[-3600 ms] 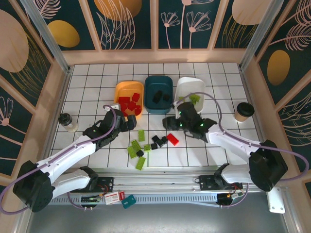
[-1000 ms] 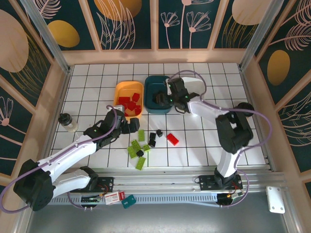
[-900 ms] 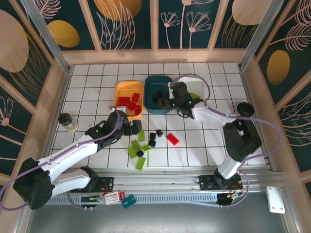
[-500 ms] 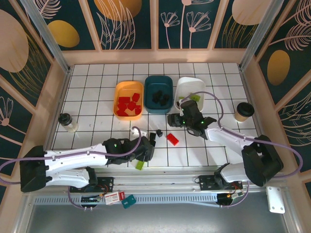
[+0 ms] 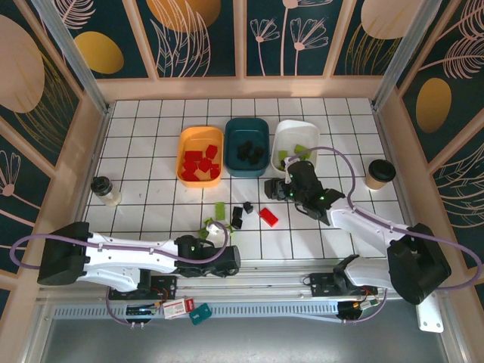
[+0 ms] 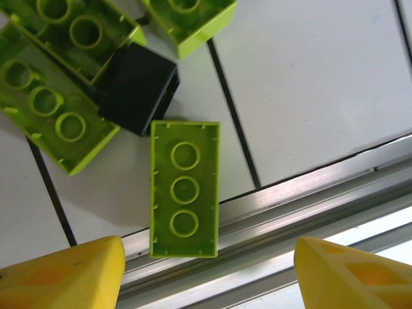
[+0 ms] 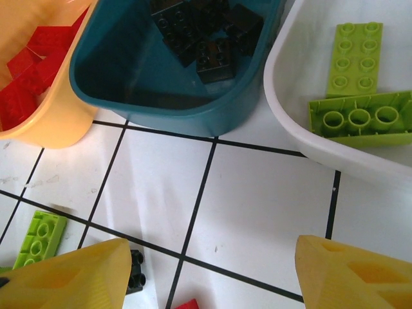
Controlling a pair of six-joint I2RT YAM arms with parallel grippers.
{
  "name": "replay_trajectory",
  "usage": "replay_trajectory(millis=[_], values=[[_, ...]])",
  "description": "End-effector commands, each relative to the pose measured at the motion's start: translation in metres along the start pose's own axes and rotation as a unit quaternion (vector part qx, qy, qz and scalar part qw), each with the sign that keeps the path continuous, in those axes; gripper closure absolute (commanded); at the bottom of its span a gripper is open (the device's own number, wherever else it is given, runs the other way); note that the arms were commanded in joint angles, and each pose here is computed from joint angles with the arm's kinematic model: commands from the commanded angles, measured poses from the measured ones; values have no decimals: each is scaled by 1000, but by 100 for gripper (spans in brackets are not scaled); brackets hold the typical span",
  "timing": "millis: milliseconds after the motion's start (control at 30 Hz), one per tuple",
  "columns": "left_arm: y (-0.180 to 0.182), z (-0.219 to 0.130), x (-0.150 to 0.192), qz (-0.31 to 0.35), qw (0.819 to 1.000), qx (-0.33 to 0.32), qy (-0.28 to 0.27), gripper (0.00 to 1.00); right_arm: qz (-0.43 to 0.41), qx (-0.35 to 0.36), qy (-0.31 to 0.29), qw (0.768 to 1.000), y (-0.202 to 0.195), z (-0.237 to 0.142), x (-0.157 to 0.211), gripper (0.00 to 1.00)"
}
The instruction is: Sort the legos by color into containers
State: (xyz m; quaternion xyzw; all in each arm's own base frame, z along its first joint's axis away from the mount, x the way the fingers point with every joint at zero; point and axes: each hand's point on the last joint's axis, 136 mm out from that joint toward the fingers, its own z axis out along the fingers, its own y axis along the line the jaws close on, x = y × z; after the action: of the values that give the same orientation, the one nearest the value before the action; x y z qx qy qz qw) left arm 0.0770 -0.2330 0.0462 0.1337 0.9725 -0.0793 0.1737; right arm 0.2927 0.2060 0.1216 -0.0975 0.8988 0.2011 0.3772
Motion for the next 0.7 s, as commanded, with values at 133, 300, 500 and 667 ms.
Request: replay_trajectory(millis=[133,300,500,667], values=[[17,21,6,-33,999,-15,23,33,6,-6,-35,999,0,-10,-14,31],[6,26,-13,0,1000,-21,11,37,7,-13,-45,999,3,-16,-20,31],[7,43,-9,27,998,-41,33,44,13,-10,-56,998,0,-23,-24,30],[4,42,-12,31,998,-36,30,60,16,-5,-61,998,-3,-25,-26,30]])
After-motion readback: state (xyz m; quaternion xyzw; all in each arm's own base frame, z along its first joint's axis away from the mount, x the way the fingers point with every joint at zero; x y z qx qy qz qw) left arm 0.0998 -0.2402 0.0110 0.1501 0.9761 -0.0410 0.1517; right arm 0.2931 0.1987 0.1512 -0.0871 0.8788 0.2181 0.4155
